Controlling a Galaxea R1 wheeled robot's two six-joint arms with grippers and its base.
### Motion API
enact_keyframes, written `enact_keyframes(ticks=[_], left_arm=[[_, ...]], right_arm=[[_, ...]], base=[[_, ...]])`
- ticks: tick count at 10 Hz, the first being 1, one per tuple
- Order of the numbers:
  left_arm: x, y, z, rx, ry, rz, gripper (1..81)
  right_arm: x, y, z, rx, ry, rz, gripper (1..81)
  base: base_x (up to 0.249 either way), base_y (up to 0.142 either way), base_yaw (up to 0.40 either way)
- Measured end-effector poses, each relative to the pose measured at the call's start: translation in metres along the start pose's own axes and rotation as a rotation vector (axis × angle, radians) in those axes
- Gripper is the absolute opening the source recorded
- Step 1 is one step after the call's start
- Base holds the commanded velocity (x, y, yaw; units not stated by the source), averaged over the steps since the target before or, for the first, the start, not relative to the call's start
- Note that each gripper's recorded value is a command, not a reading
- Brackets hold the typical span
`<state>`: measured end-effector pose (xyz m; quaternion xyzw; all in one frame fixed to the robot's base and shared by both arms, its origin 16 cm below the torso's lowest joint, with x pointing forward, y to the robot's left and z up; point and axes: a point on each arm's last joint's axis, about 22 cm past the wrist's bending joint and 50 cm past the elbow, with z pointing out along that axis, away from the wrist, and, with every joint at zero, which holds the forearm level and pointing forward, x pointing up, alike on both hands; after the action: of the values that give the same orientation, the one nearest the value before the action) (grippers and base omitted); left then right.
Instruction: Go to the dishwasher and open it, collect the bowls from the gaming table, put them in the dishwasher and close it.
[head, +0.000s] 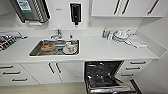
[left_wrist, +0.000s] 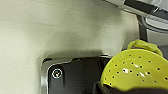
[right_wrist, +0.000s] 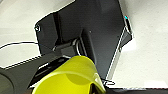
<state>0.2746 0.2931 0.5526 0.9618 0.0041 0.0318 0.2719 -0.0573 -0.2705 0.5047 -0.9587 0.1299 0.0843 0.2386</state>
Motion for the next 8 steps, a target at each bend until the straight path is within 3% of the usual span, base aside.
enact_keyframes(ticks=[2,5,7,8], left_arm=[[0.033,0.023,0.003,-0.021,-0.011,0.037,1.0],[0.078,0.048,0.002,-0.032,-0.026,0.085,1.0],[0.077,0.066,0.008,-0.048,-0.067,0.100,1.0],[0.090,0.075,0.010,-0.057,-0.057,0.110,1.0]], right_arm=[[0.000,-0.002,0.001,0.003,0.001,-0.001,1.0],[0.000,-0.003,0.001,0.006,0.000,-0.002,1.0],[-0.011,-0.004,0.001,0.010,-0.014,0.003,1.0],[0.001,-0.008,0.002,0.014,0.000,-0.004,1.0]], base=[[0.000,0.000,0.000],[0.048,0.000,0.000],[0.109,0.000,0.000],[0.114,0.000,0.000]])
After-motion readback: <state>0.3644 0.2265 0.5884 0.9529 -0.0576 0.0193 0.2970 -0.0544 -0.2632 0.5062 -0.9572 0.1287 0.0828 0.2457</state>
